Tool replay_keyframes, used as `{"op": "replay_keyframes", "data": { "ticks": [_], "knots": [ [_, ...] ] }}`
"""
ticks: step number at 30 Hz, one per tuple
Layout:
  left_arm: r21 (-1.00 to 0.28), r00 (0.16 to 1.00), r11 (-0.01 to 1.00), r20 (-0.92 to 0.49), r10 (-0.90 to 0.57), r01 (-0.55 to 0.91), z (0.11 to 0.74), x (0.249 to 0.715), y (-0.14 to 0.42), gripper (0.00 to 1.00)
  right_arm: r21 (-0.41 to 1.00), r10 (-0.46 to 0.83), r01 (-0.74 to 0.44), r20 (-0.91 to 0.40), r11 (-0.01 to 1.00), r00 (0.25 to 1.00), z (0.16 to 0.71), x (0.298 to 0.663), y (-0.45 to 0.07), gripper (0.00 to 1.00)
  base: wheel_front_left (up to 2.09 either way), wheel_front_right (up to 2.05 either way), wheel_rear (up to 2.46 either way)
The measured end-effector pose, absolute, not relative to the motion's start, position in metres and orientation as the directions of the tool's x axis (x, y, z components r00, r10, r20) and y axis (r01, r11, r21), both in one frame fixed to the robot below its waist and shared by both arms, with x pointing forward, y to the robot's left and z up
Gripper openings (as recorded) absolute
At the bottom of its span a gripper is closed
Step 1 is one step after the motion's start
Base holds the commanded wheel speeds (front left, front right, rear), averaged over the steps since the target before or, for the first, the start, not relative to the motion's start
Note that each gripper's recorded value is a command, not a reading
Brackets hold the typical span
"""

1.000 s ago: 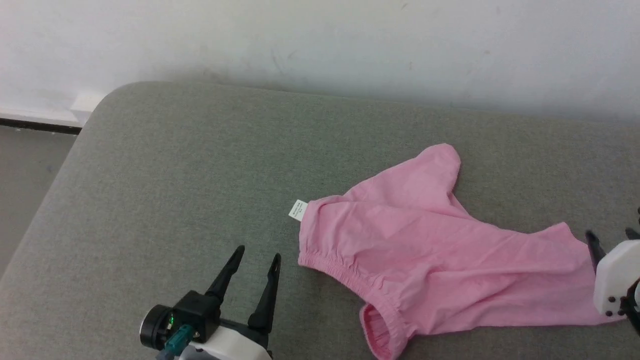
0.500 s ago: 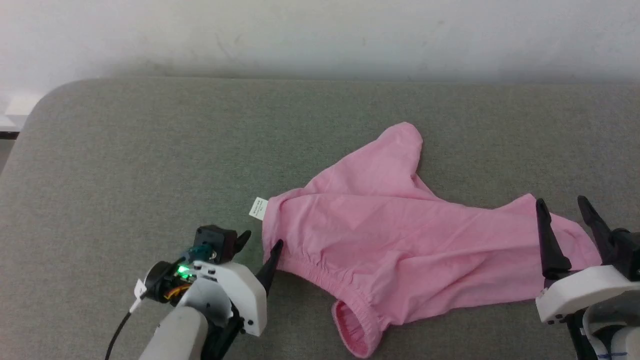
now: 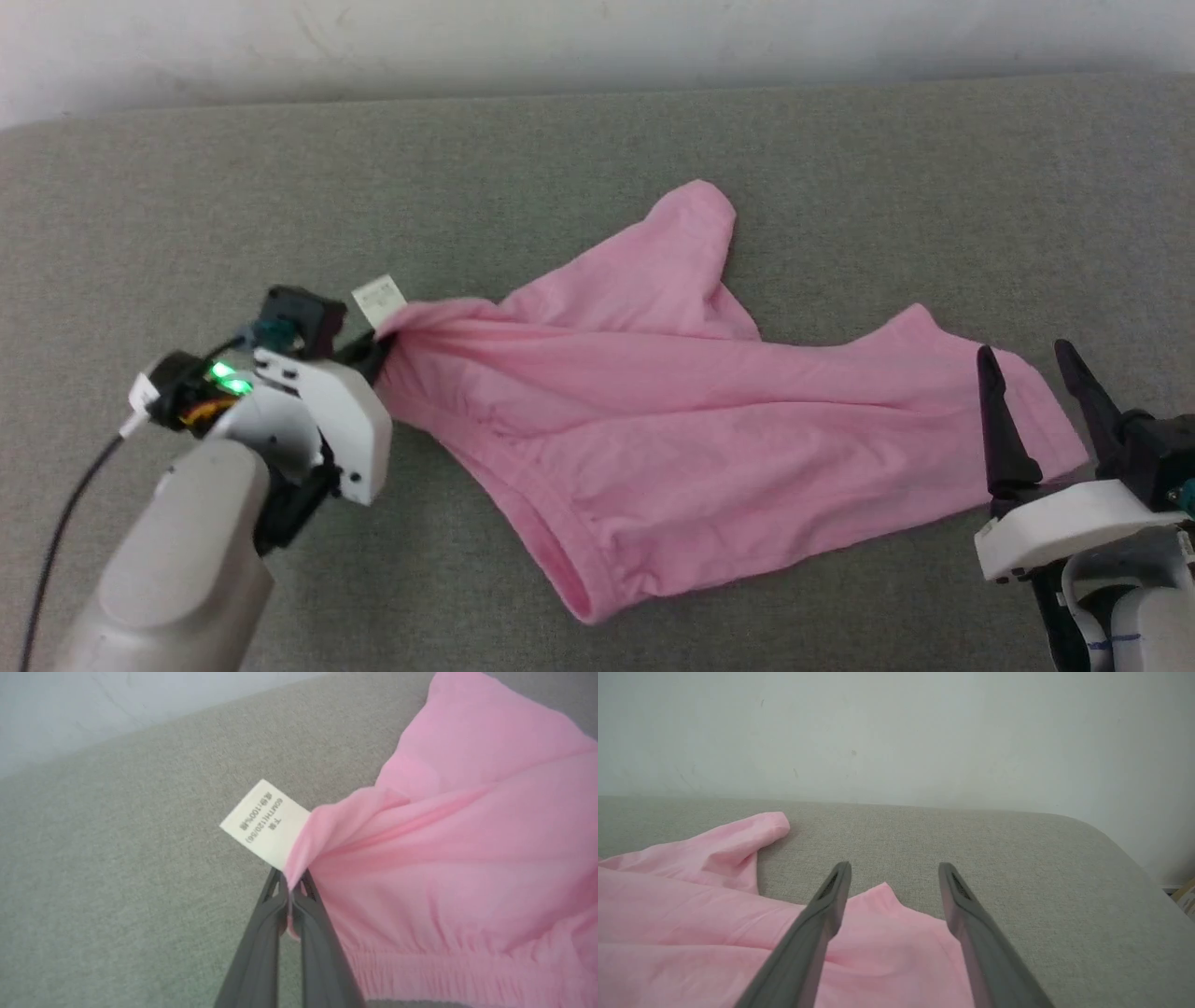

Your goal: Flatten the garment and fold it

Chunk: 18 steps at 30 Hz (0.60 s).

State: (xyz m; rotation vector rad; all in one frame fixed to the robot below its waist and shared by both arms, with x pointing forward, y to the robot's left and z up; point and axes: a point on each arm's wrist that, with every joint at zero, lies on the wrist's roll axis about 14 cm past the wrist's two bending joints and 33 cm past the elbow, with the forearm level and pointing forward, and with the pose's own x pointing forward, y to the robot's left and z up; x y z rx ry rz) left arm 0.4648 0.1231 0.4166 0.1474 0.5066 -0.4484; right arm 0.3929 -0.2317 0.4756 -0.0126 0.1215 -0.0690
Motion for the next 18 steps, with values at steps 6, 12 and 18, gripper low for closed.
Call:
{"op": "replay_keyframes", "data": {
  "ticks": [6, 12, 18],
  "knots": [
    [0.139, 0.855, 0.906, -0.411, -0.315, 0.400, 0.457, 0.524, 0.155, 0.00, -0.026, -0.077, 0.075, -0.125, 0.997, 0.989, 0.473, 0.394, -0.234, 1.00, 0.00, 0.00, 0.00],
    [0.226, 0.892, 0.907, -0.372, -0.258, 0.357, 0.467, 0.558, 0.179, 1.00, -0.024, -0.060, 0.057, -0.132, 0.998, 0.989, 0.471, 0.401, -0.228, 1.00, 0.00, 0.00, 0.00],
    [0.225, 0.928, 0.924, -0.283, -0.242, 0.310, 0.466, 0.562, 0.182, 1.00, -0.012, -0.029, 0.027, -0.161, 1.000, 0.987, 0.461, 0.405, -0.216, 1.00, 0.00, 0.00, 0.00]
  ]
}}
